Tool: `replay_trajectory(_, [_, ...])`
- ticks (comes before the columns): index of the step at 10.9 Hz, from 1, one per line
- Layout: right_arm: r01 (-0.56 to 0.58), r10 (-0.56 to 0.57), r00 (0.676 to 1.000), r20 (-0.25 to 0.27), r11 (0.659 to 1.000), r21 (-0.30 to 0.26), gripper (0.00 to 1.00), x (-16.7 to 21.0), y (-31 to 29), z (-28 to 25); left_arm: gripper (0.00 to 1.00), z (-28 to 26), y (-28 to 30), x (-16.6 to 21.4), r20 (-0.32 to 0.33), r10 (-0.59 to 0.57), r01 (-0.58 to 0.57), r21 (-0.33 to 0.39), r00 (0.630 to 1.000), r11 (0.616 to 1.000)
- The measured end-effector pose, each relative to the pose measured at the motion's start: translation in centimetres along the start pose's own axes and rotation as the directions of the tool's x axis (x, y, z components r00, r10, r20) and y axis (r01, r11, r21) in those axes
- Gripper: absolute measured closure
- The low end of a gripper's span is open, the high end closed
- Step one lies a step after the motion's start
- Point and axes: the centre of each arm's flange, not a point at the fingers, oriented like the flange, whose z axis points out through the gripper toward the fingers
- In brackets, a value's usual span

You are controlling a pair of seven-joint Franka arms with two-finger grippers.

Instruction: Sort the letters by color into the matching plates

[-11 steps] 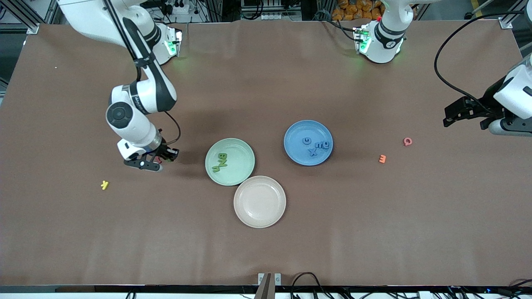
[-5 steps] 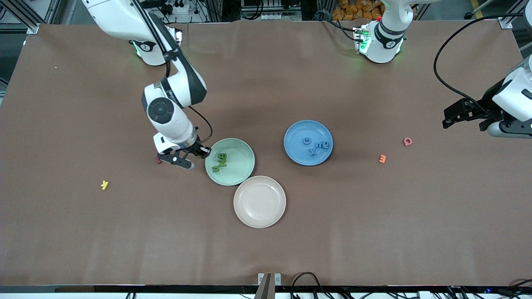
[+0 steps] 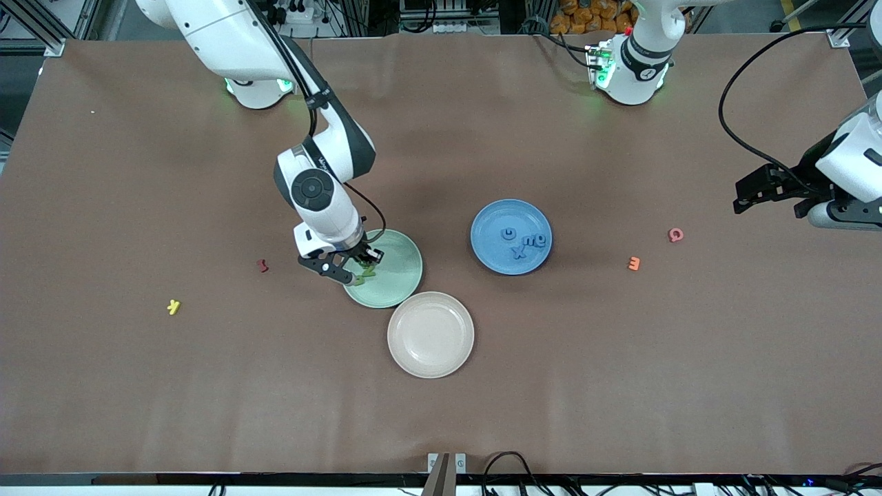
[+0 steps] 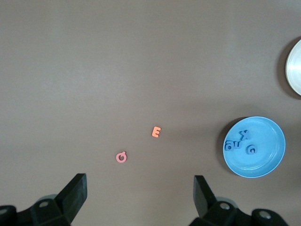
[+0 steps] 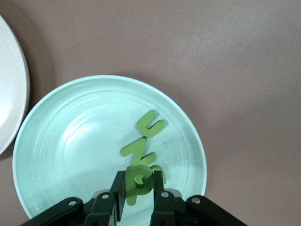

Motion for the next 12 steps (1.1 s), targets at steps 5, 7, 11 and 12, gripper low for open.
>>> replay_trajectory(5, [0.112, -0.11, 0.993, 0.04, 0.992, -0.053, 0.19, 0.9, 0.4, 0.0, 0.0, 0.0, 0.0, 0.1, -0.004, 0.001, -0.001, 0.0, 1.0, 1.0])
replay_trajectory(7, [0.188, -0.186, 0.982, 0.043, 0.98, -0.07, 0.0, 3.1, 2.1, -0.2, 0.0, 0.2, 0.0, 0.2, -0.002, 0.0, 0.0, 0.0, 1.0, 1.0])
replay_trajectory(11, [0.322, -0.321, 0.947, 0.02, 0.941, -0.109, 0.0, 11.4, 9.2, -1.4, 0.0, 0.4, 0.0, 0.3, -0.005, 0.0, 0.0, 0.0, 1.0, 1.0])
replay_trajectory(12, [0.339, -0.339, 0.941, 0.019, 0.934, -0.115, 0.0, 13.3, 11.2, -1.7, 0.0, 0.5, 0.0, 0.3, -0.003, 0.0, 0.0, -0.001, 1.0, 1.0])
